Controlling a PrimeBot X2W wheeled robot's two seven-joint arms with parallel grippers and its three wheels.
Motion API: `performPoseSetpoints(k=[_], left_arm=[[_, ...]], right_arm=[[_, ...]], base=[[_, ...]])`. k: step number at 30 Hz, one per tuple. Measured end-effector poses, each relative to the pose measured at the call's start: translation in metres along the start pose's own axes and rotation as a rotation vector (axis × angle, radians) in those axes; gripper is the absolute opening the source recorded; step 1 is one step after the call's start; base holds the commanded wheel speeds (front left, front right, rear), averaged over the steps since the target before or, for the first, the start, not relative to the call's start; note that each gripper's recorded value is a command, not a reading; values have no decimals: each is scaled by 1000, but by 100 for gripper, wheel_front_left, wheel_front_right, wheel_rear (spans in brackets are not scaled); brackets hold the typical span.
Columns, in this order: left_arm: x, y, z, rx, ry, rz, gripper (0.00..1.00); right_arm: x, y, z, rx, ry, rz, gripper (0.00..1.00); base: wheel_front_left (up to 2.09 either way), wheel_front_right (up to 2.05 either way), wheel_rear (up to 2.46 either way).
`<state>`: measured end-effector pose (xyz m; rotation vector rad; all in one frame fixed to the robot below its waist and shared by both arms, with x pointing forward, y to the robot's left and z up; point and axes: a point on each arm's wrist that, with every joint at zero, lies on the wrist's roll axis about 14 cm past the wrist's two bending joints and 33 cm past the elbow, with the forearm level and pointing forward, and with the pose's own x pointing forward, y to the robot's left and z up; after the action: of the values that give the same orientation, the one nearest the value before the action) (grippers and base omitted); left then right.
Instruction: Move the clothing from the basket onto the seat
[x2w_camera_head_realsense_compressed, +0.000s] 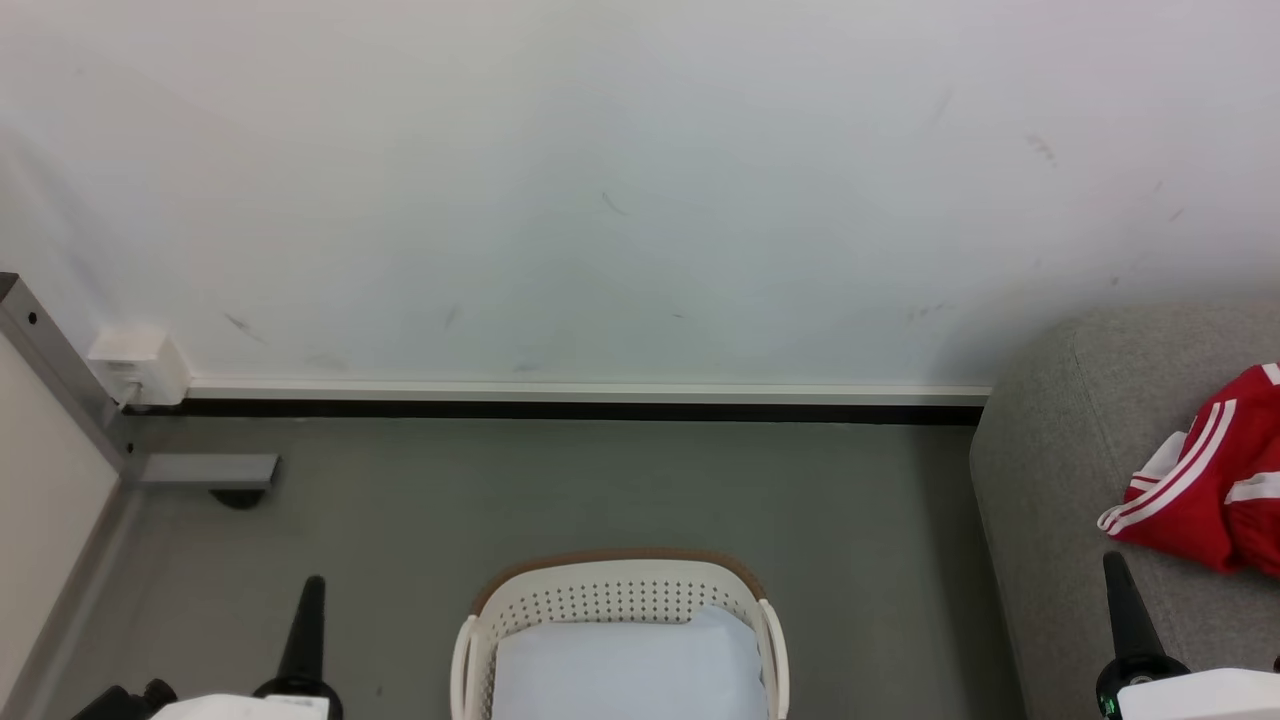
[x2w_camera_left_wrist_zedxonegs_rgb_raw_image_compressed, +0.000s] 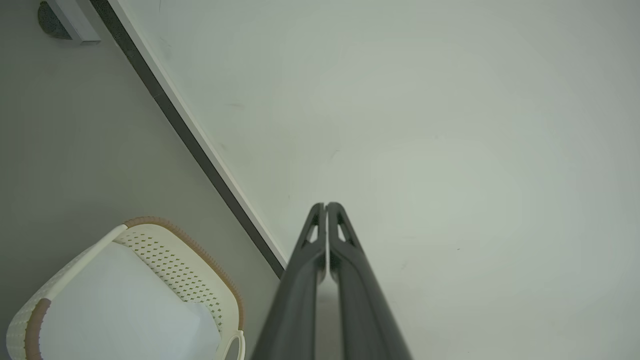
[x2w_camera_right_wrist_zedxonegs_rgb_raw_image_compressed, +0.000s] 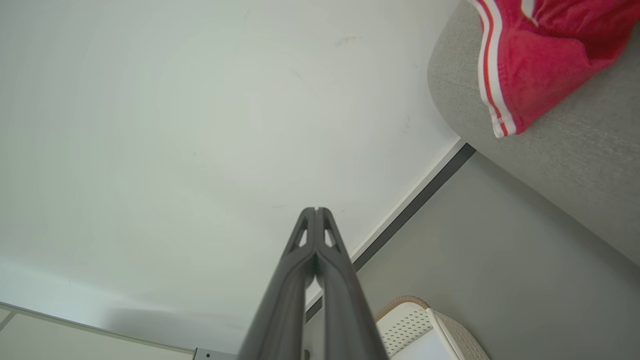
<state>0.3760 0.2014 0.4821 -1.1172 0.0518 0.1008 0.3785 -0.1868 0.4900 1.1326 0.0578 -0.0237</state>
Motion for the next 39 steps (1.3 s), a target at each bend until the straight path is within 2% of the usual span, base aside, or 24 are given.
performPoseSetpoints(k=[19, 39], left_arm=[[4, -8, 2, -179, 13, -29, 0], [7, -15, 4, -320, 28, -60, 0]], right_arm=[[3, 2, 8, 169, -10, 9, 0], [6, 5, 13, 307, -16, 25, 0]], base=[[0, 0, 0], [0, 0, 0]])
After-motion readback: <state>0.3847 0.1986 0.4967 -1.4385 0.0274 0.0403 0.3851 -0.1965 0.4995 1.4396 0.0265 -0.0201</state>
